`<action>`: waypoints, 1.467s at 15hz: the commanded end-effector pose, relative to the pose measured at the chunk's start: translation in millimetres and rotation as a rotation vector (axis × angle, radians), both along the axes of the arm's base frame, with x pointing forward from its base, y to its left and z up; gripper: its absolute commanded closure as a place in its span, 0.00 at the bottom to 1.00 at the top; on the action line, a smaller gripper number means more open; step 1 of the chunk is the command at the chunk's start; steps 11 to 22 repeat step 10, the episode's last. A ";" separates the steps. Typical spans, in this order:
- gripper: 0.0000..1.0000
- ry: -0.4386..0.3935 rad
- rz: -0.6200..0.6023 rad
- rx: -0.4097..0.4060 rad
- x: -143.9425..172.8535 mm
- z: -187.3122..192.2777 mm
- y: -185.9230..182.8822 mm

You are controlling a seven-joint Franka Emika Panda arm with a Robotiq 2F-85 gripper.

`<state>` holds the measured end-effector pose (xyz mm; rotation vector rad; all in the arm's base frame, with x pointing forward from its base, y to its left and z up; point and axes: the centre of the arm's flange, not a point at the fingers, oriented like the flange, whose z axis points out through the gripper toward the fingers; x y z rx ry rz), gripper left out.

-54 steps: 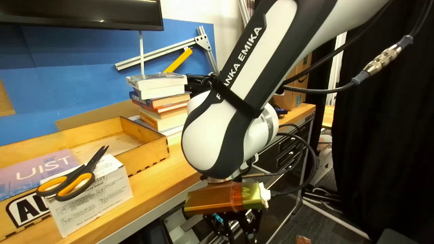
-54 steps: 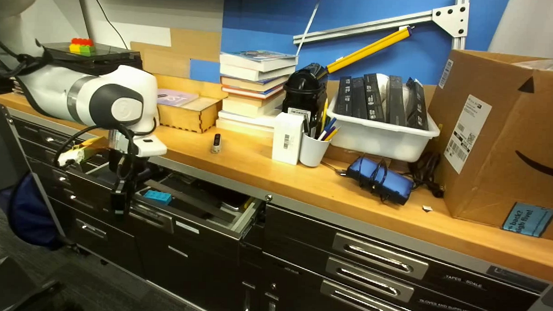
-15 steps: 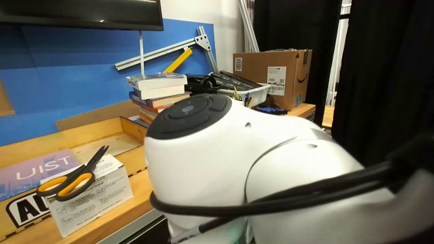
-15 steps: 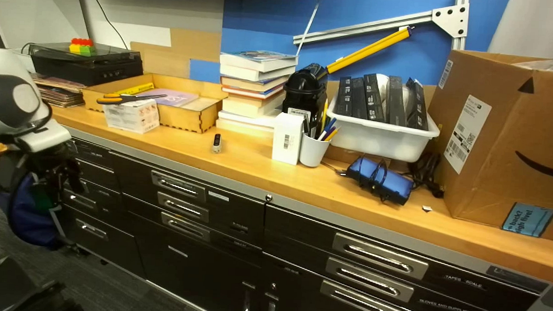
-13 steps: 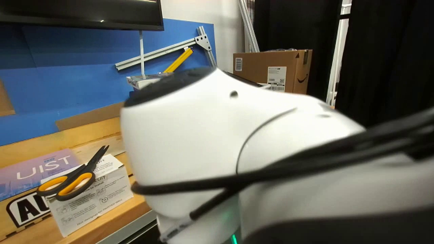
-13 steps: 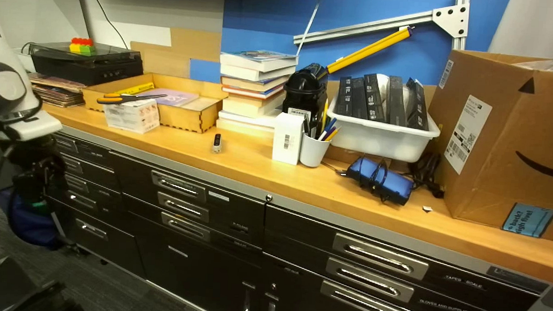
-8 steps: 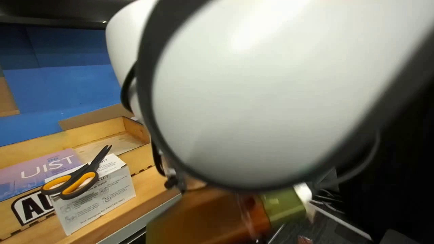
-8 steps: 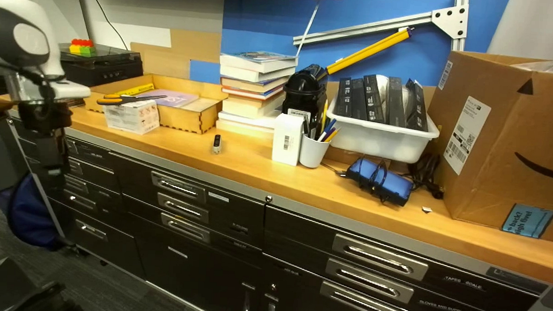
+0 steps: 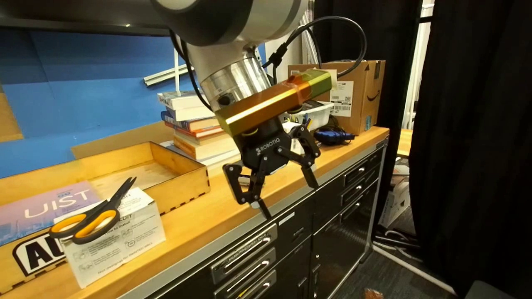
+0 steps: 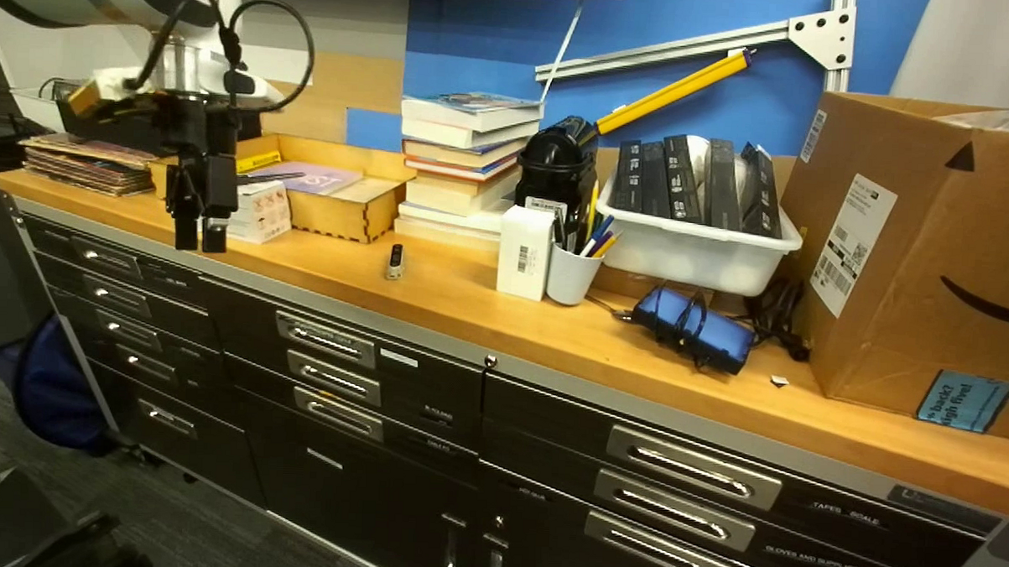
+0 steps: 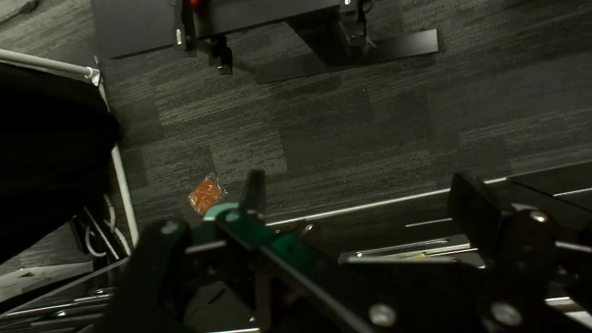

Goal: Put the blue Lego in the open drawer and then close the drawer

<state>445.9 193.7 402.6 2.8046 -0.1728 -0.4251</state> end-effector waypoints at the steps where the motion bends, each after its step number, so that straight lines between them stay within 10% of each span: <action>1: 0.00 0.096 0.070 0.077 20.4 11.3 -29.1; 22: 0.00 0.060 0.045 0.036 11.1 -2.8 -20.9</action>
